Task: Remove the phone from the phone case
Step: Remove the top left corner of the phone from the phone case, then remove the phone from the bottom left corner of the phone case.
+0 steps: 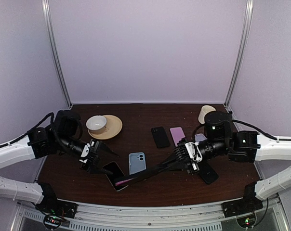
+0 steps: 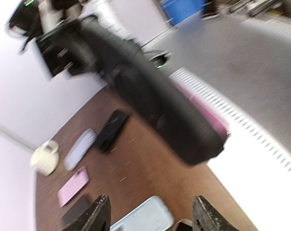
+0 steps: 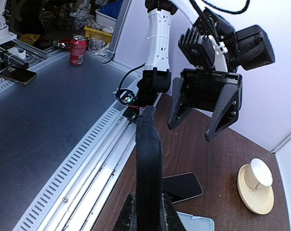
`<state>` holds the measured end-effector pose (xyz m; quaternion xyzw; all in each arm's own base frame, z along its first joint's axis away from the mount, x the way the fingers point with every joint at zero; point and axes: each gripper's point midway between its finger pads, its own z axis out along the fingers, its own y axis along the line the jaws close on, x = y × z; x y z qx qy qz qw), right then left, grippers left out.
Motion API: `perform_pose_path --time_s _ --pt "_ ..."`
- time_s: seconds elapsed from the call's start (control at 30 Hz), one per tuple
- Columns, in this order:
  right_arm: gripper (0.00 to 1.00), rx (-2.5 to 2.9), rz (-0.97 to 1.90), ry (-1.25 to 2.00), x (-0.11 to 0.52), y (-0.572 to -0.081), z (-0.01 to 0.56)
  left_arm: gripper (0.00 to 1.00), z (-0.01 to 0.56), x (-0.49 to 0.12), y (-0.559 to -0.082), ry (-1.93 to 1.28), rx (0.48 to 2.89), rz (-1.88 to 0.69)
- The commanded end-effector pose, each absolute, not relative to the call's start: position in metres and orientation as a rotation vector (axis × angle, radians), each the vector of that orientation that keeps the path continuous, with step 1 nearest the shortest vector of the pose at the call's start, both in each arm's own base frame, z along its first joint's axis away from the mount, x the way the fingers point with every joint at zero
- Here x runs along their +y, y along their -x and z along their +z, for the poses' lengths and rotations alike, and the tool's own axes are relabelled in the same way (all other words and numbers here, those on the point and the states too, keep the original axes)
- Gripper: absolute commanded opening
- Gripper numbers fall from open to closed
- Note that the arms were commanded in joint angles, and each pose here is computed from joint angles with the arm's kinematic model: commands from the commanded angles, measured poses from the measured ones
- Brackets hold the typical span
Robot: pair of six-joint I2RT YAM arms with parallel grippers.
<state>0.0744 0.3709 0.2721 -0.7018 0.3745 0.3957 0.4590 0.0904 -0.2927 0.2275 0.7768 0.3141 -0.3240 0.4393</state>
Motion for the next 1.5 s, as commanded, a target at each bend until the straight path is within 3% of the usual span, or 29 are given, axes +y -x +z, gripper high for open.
perform_pose_path --time_s 0.0,0.2,0.57,0.9,1.47 --pt "0.0 0.88 0.849 1.529 0.363 -0.093 0.313 0.62 0.254 -0.291 -0.159 -1.702 0.849 -0.42" --pt "0.0 0.924 0.684 1.275 0.352 -0.13 0.336 0.55 0.283 -0.275 -0.189 -1.517 0.833 -0.201" --pt "0.0 0.822 0.686 0.983 0.334 -0.142 0.397 0.44 0.31 -0.277 -0.148 -1.472 0.652 -0.42" --pt "0.0 0.792 0.724 0.979 0.338 -0.138 0.401 0.45 0.328 -0.281 -0.124 -1.436 0.582 -0.63" --pt "0.0 0.677 1.005 1.191 0.358 -0.089 0.398 0.44 0.332 -0.289 -0.13 -1.399 0.665 -0.816"
